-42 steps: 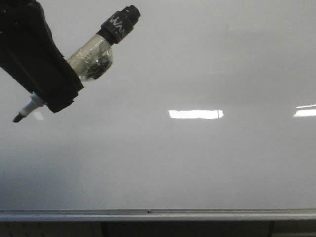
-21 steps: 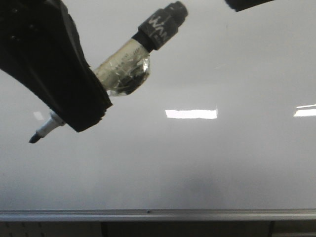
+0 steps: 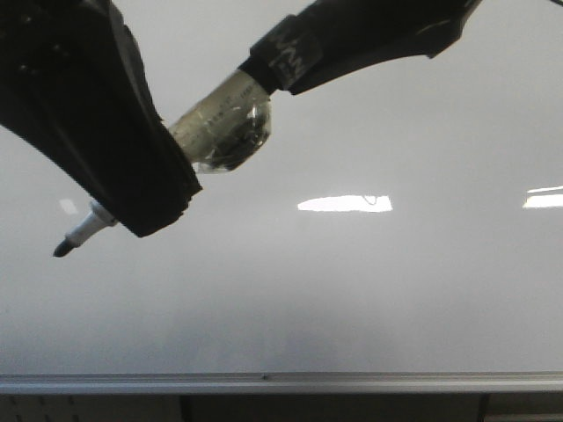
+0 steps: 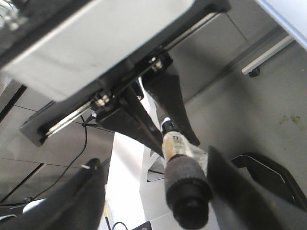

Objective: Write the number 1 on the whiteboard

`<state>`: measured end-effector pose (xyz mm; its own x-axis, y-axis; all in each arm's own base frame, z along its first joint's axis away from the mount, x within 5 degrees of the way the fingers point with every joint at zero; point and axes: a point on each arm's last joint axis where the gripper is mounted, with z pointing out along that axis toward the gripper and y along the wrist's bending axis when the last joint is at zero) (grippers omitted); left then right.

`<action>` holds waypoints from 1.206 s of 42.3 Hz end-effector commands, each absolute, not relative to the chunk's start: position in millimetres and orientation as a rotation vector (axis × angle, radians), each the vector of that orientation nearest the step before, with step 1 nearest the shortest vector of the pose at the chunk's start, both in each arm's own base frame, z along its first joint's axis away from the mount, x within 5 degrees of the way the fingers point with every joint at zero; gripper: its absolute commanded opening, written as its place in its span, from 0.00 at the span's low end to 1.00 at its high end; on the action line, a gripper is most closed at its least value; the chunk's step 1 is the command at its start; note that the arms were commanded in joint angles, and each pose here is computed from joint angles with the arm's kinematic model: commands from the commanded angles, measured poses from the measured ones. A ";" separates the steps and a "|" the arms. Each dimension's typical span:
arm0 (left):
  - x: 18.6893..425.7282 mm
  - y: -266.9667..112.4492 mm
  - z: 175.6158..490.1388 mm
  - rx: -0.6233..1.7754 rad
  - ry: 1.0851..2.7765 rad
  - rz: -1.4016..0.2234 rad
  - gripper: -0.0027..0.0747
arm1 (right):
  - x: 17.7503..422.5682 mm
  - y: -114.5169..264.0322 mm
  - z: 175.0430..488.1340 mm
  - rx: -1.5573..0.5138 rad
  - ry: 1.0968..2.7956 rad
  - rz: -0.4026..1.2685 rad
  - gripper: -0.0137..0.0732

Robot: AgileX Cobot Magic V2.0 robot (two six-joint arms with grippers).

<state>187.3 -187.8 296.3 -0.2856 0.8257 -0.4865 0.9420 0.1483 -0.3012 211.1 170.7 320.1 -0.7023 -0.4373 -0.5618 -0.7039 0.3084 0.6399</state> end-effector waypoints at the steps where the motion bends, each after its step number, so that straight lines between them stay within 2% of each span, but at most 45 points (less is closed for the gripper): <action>1: 176.4 -188.7 316.6 1.751 2.147 -0.913 0.01 | 198.6 173.3 340.0 -1.115 2.203 1.494 0.63; 9: 177.1 -189.0 316.6 1.747 2.140 -0.907 0.01 | 198.8 173.4 339.8 -1.114 2.204 1.494 0.28; 15: 179.2 -189.9 316.8 1.727 2.130 -0.892 0.01 | 199.0 173.4 339.8 -1.112 2.204 1.493 0.08; 20: 179.4 -190.0 316.8 1.725 2.129 -0.890 0.02 | 201.0 173.8 339.6 -1.092 2.201 1.475 0.08; 22: 179.4 -190.0 316.8 1.725 2.129 -0.890 0.06 | 202.3 174.0 339.5 -1.079 2.200 1.464 0.08; 25: 179.6 -190.1 316.9 1.724 2.128 -0.889 0.18 | 203.6 174.1 339.3 -1.067 2.199 1.452 0.08; 32: 184.1 -191.9 317.4 1.677 2.111 -0.859 0.66 | 205.6 172.5 338.4 -1.066 2.206 1.382 0.08; 35: 186.4 -192.6 318.2 1.657 2.102 -0.841 0.77 | 208.3 169.0 339.6 -1.031 2.213 1.270 0.09; 43: 191.1 -193.3 329.9 1.640 2.063 -0.817 0.76 | 213.3 149.4 351.6 -0.829 2.235 0.901 0.09; 51: 195.2 -195.1 345.1 1.627 2.009 -0.783 0.76 | 206.1 125.1 366.4 -0.663 2.219 0.637 0.09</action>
